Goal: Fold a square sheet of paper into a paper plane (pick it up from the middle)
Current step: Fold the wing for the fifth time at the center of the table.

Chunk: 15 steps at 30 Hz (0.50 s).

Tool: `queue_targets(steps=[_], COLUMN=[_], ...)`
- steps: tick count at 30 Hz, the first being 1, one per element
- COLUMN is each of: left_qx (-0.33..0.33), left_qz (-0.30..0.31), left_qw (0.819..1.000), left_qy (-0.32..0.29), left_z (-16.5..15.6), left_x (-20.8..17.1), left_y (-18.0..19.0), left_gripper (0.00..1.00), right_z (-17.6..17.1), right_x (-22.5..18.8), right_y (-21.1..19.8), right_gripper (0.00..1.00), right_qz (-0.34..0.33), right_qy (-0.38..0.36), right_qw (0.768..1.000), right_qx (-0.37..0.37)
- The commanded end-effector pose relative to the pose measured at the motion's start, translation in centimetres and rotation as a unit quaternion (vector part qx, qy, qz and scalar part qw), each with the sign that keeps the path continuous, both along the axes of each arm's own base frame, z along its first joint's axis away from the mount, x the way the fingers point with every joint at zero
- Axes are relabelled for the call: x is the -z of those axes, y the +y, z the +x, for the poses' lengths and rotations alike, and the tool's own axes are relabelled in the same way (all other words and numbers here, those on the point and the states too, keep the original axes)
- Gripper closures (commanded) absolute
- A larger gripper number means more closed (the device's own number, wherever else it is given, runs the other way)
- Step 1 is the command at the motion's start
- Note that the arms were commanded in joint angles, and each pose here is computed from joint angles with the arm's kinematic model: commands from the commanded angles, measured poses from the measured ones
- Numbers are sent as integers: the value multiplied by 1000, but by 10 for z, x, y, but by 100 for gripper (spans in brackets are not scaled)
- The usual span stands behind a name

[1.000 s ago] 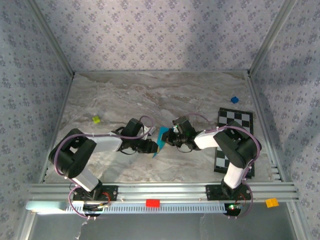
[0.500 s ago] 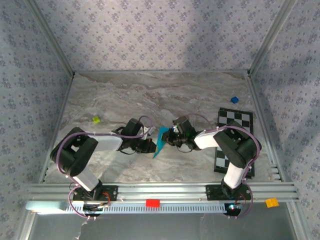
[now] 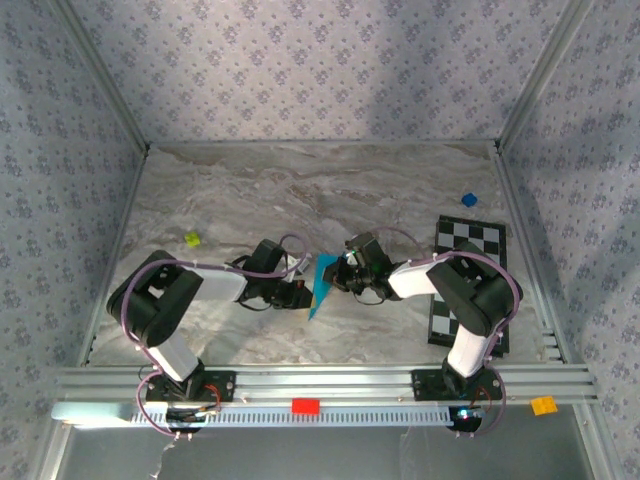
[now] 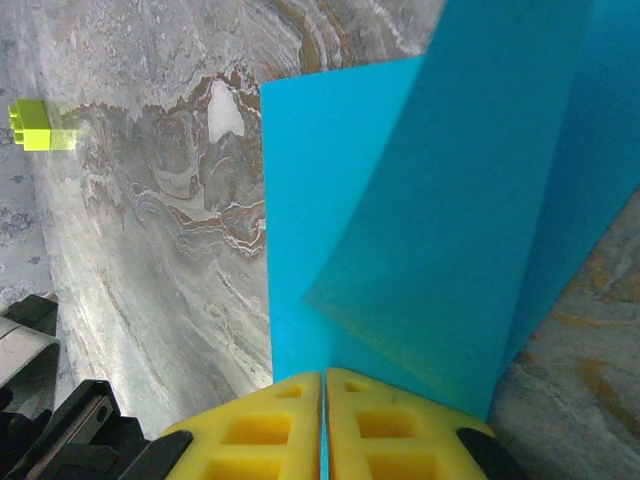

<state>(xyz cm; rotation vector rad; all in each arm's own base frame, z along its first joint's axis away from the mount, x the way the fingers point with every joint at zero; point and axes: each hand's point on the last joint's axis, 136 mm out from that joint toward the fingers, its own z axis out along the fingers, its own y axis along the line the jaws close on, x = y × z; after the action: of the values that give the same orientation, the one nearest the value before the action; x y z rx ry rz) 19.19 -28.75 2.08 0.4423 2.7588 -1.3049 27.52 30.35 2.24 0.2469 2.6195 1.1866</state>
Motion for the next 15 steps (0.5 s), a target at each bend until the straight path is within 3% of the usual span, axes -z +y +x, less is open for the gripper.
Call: queue_targets(steps=[1, 4, 7, 13, 15], left_qx=[22, 21, 24, 36, 39], left_qz=[18, 18, 11, 16, 16], left_qw=[998, 999, 999, 998, 998], left_qy=[48, 45, 42, 48, 52], left_z=[-26, -26, -27, -34, -37], left_x=[16, 12, 6, 6, 8], left_y=[12, 12, 12, 16, 17], left_gripper=[97, 88, 86, 90, 99], right_z=[-14, -14, -14, -14, -14], right_x=[46, 47, 47, 47, 48], right_y=[-25, -25, -25, -25, -26], right_gripper=[89, 89, 89, 89, 89], right_qz=[-72, -73, -72, -75, -76], right_qy=[56, 58, 59, 59, 59], right_qw=[996, 995, 995, 995, 995], right_qx=[24, 24, 23, 24, 25])
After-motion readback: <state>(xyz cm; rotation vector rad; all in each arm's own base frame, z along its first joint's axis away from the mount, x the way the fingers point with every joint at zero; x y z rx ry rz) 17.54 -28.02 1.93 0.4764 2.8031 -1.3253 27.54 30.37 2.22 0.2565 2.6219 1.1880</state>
